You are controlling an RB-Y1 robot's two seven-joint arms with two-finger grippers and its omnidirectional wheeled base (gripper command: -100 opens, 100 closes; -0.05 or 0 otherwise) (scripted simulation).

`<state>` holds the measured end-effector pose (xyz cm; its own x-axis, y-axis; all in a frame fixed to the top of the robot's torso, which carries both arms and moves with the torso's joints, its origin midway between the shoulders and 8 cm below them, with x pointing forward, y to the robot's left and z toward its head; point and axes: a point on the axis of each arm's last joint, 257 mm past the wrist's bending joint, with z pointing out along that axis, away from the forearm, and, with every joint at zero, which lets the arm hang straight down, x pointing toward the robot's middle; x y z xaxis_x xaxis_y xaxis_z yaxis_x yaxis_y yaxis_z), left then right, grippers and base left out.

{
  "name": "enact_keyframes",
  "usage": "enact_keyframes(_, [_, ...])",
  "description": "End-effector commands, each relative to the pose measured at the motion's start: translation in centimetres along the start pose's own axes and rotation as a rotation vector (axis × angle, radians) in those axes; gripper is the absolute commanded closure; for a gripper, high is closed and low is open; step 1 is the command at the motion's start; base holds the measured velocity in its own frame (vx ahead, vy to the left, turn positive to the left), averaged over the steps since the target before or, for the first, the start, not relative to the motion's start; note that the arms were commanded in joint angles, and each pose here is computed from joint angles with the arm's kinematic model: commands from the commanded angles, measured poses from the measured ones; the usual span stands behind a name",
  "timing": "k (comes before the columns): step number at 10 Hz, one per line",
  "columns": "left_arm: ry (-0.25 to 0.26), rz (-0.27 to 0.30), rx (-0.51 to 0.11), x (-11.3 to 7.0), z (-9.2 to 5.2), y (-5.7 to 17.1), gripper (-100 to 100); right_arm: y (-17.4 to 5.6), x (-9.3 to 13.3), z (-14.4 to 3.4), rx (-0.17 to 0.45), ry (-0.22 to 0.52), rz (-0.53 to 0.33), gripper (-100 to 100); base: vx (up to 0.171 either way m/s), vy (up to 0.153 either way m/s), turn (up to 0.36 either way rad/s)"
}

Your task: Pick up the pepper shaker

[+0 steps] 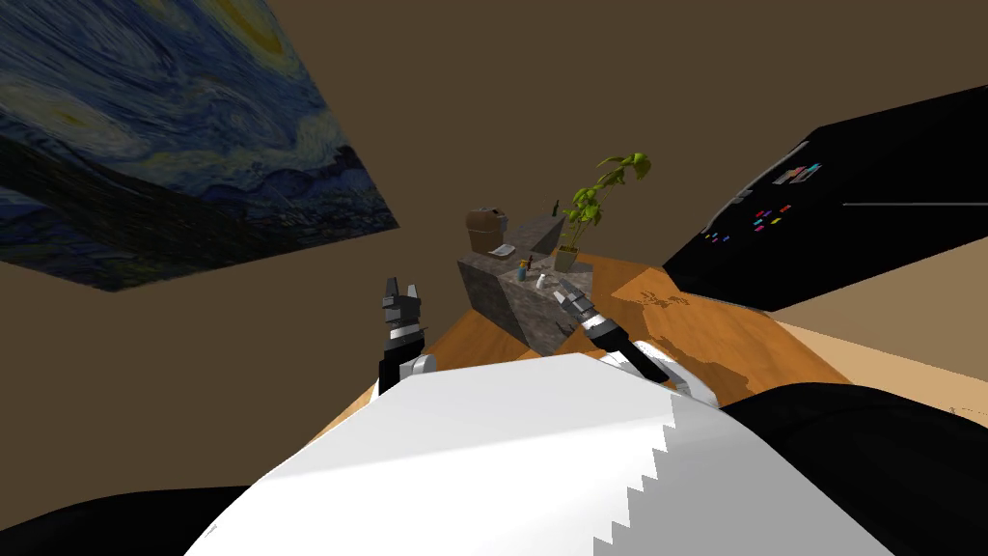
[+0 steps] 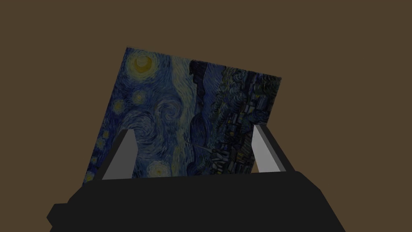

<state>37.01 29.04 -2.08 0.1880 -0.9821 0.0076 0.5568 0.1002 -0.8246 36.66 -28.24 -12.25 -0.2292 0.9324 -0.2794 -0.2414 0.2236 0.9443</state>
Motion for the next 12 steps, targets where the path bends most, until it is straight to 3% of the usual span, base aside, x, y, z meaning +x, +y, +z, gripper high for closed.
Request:
enact_keyframes(1, [0.000, 0.000, 0.000, 0.0, 0.0, 0.0, 0, -1.2, 0.0, -0.4, 0.033, 0.023, -0.012, -100, -0.012, 0.053, 0.070])
enact_keyframes(2, [0.000, 0.000, 0.000, 0.0, 0.0, 0.0, 0, -3.0, -0.1, -1.1, 0.088, 0.041, -0.016, -100, -0.007, 0.063, 0.128])
enact_keyframes(5, [0.000, 0.000, 0.000, 0.0, 0.0, 0.0, 0, -5.0, -0.3, -1.9, 0.152, 0.086, -0.047, -100, -0.008, 0.048, 0.092])
enact_keyframes(6, [0.000, 0.000, 0.000, 0.0, 0.0, 0.0, 0, -6.8, -0.6, -2.8, 0.208, 0.100, -0.052, -100, -0.004, 0.043, 0.135])
enact_keyframes(9, [0.000, 0.000, 0.000, 0.0, 0.0, 0.0, 0, -8.7, -1.1, -3.8, 0.275, 0.148, -0.092, -100, 0.005, 0.047, 0.088])
enact_keyframes(12, [0.000, 0.000, 0.000, 0.0, 0.0, 0.0, 0, -12.2, -2.2, -6.1, 0.393, 0.193, -0.133, -100, 0.012, 0.037, 0.112])
